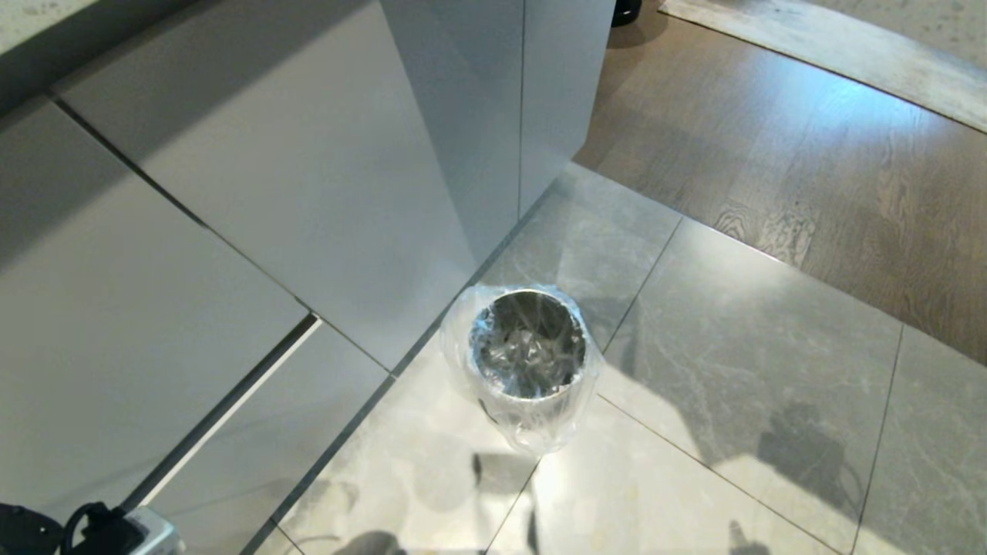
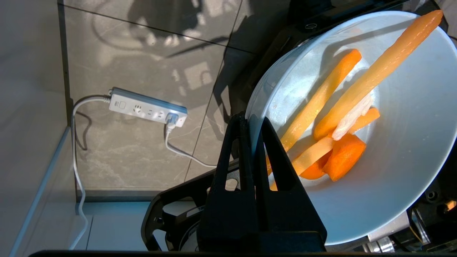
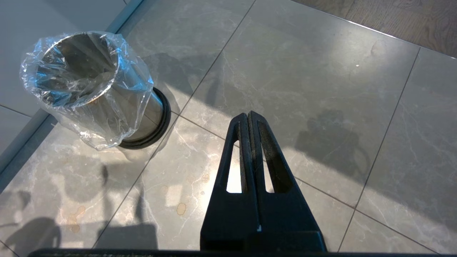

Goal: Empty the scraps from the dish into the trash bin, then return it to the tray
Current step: Move the bowl over the trash can

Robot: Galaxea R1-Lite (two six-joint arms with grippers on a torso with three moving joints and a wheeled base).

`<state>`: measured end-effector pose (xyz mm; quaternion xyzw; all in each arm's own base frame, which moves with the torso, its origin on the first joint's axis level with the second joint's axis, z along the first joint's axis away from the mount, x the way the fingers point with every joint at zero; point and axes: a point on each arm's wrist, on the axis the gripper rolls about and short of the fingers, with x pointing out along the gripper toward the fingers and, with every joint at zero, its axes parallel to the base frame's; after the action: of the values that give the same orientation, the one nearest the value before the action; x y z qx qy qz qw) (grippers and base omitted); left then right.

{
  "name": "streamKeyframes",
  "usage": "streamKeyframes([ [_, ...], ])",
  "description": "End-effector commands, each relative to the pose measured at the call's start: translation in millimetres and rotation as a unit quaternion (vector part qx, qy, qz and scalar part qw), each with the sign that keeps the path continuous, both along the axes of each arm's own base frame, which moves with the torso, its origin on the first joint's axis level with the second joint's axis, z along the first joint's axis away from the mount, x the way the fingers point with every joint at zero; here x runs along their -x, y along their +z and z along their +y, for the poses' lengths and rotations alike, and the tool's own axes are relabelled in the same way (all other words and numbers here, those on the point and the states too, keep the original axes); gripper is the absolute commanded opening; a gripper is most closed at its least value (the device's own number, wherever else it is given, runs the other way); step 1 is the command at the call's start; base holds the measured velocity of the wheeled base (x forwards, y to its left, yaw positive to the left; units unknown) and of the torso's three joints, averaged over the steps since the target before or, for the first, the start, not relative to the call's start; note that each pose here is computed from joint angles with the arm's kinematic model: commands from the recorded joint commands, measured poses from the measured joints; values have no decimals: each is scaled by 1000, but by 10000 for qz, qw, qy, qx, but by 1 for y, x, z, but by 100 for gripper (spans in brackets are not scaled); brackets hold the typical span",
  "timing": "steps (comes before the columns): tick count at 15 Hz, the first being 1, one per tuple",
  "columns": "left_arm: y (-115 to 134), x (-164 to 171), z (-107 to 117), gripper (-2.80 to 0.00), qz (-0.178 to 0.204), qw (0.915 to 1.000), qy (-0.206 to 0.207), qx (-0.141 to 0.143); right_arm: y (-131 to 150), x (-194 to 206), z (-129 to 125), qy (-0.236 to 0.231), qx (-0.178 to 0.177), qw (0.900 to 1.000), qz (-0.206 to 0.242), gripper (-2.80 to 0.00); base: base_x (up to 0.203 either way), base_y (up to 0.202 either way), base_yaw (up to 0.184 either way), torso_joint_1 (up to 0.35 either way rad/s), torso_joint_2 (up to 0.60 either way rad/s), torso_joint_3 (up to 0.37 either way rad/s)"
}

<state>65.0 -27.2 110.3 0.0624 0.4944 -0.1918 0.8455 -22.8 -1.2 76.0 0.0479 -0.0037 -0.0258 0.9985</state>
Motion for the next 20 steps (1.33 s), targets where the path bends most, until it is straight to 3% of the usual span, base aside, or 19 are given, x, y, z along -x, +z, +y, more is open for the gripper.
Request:
streamKeyframes([
  [1, 4, -2, -1, -280, -85, 10000, 5, 30, 0, 0, 0, -1, -4, 10000, -6, -280, 0, 0, 0, 0, 0, 0],
  [7, 36, -26, -10, -280, -554, 9984, 52, 134, 0, 0, 0, -1, 3, 10000, -6, -280, 0, 0, 0, 0, 0, 0],
  [11, 42, -27, -20, -280, -682, 9970, -356, 86, 0, 0, 0, -1, -4, 10000, -6, -280, 0, 0, 0, 0, 0, 0],
  [16, 53, -33, -39, -280, -929, 9922, -817, -153, 0, 0, 0, -1, -4, 10000, -6, -280, 0, 0, 0, 0, 0, 0],
  [20, 54, -41, -45, -280, -986, 9917, -689, -448, 0, 0, 0, -1, 3, 10000, -6, -280, 0, 0, 0, 0, 0, 0],
])
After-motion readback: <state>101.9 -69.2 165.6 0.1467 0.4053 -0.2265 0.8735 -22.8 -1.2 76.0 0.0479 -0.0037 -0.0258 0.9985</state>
